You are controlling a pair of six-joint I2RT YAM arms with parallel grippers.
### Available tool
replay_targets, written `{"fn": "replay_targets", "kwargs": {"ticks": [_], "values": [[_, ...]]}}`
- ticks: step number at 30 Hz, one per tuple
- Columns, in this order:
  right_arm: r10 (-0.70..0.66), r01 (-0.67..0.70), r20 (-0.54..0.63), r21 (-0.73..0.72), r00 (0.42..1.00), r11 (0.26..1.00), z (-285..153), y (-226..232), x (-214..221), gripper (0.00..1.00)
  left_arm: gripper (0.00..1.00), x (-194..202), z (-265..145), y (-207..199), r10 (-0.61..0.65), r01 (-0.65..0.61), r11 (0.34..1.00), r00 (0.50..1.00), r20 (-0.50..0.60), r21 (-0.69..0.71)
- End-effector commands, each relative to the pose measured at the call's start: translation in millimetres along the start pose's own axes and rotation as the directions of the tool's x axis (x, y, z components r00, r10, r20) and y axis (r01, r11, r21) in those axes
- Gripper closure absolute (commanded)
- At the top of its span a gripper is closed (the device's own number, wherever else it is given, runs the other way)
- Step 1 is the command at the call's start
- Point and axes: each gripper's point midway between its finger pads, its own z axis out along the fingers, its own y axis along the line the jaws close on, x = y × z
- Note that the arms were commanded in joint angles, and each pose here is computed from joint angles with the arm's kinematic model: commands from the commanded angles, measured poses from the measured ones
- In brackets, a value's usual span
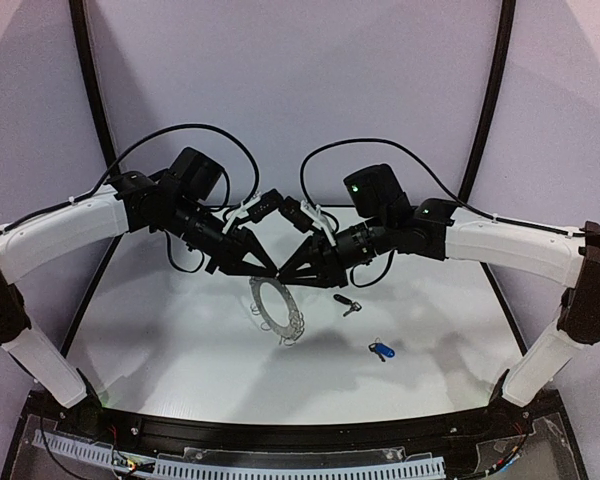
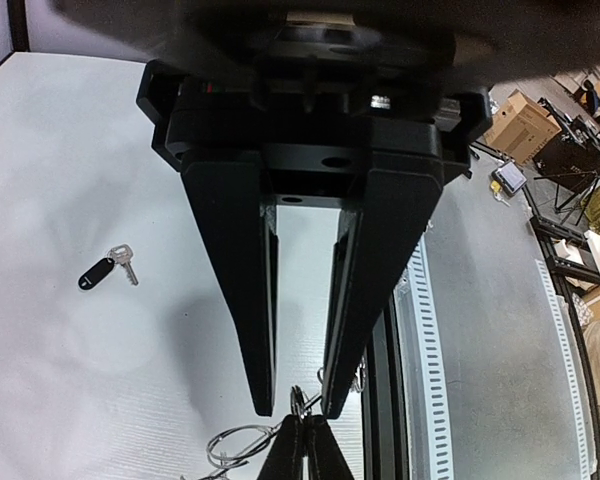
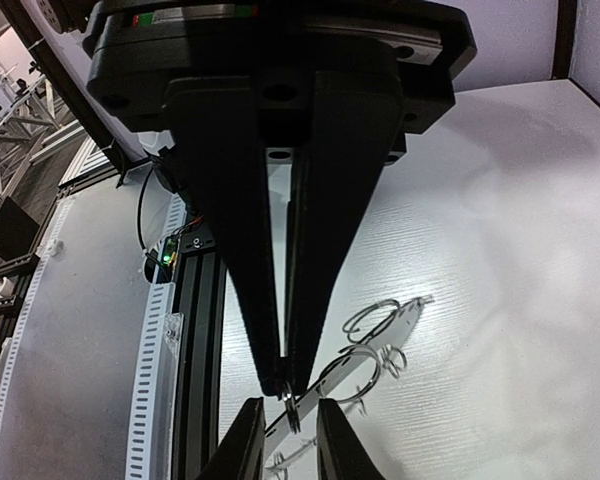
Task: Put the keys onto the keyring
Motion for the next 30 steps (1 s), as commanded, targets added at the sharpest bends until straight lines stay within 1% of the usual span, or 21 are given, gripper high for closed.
{"fn": "replay_targets", "kwargs": {"ticks": [1,4,6,8,9,11,18,19,20,21,22,23,24,25,27,28,30], "values": [[-0.082,0.084,0.113,-0.015,0.99,0.996,-2.3,8.3,-35.1,0.8,0.99,13.6,4.2,-15.1,-0.014,0.016,0.999,0.998,-0.055,0.03],[-0.083,0.084,0.123,0.001,0.989,0.996,-2.9,5.6,-37.6,0.81,0.99,13.4,5.7,-16.1,-0.013,0.015,0.999,0.998,-0.055,0.037],[-0.086,0.085,0.14,0.009,0.986,0.996,-3.7,5.0,-39.6,0.83,0.99,12.1,6.0,-16.7,-0.013,0.015,0.999,0.999,-0.048,0.042],[-0.097,0.098,0.171,0.002,0.981,0.995,-5.1,7.7,-42.0,0.89,0.99,8.4,5.9,-17.3,-0.01,0.011,0.999,1.0,-0.026,0.047],[-0.097,0.098,0.173,0.001,0.98,0.995,-5.4,8.2,-42.1,0.9,0.99,6.5,6.0,-17.6,-0.003,0.004,0.999,1.0,-0.018,0.05],[-0.105,0.107,0.179,0.003,0.978,0.994,-6.3,9.0,-42.0,1.0,0.99,5.2,6.1,-18.6,0.001,0.0,0.999,1.0,-0.008,0.054],[-0.15,0.144,0.192,0.045,0.97,0.989,-12.2,8.4,-39.1,1.0,0.99,5.3,5.1,-16.7,-0.003,0.004,0.999,1.0,-0.01,0.037],[-0.157,0.15,0.2,0.051,0.967,0.987,-13.2,8.7,-39.4,1.0,0.95,3.1,4.8,-14.0,0.001,-0.001,1.0,1.0,-0.003,0.02],[-0.159,0.151,0.201,0.053,0.967,0.987,-14.2,9.2,-39.3,1.0,0.84,1.2,4.0,-12.8,-0.011,0.011,1.0,1.0,0.003,0.009],[-0.162,0.153,0.206,0.059,0.965,0.986,-15.5,9.3,-39.3,1.0,0.72,-1.8,2.7,-9.9,-0.015,0.016,1.0,1.0,0.015,-0.014],[-0.167,0.157,0.208,0.062,0.964,0.986,-16.7,10.0,-38.9,1.0,0.63,-3.5,1.4,-7.1,-0.016,0.017,0.999,1.0,0.022,-0.036],[-0.164,0.154,0.208,0.064,0.964,0.986,-17.7,10.4,-37.8,1.0,0.52,-9.3,-0.1,-5.3,-0.017,0.019,0.998,0.999,0.045,-0.052],[-0.172,0.16,0.219,0.071,0.961,0.985,-18.8,10.5,-38.9,1.0,0.47,-14.2,-5.4,-7.7,-0.004,0.008,0.998,0.998,0.067,-0.067],[-0.176,0.16,0.233,0.087,0.956,0.983,-21.8,10.0,-41.5,1.0,0.37,-13.1,-7.8,-6.3,-0.01,0.018,0.996,0.996,0.09,-0.093],[-0.17,0.146,0.245,0.116,0.954,0.983,-24.7,6.8,-43.4,1.0,0.3,-22.7,-14.2,-2.5,0.023,-0.001,0.989,0.989,0.149,-0.146],[-0.167,0.134,0.257,0.143,0.952,0.981,-26.3,2.7,-44.6,1.0,0.28,-18.8,-18.5,-3.3,0.004,0.026,0.985,0.985,0.171,-0.171],[-0.155,0.105,0.294,0.177,0.943,0.978,-31.3,-1.2,-48.3,1.0,0.25,-24.8,-30.7,-6.3,0.023,0.037,0.976,0.963,0.268,-0.215]]}}
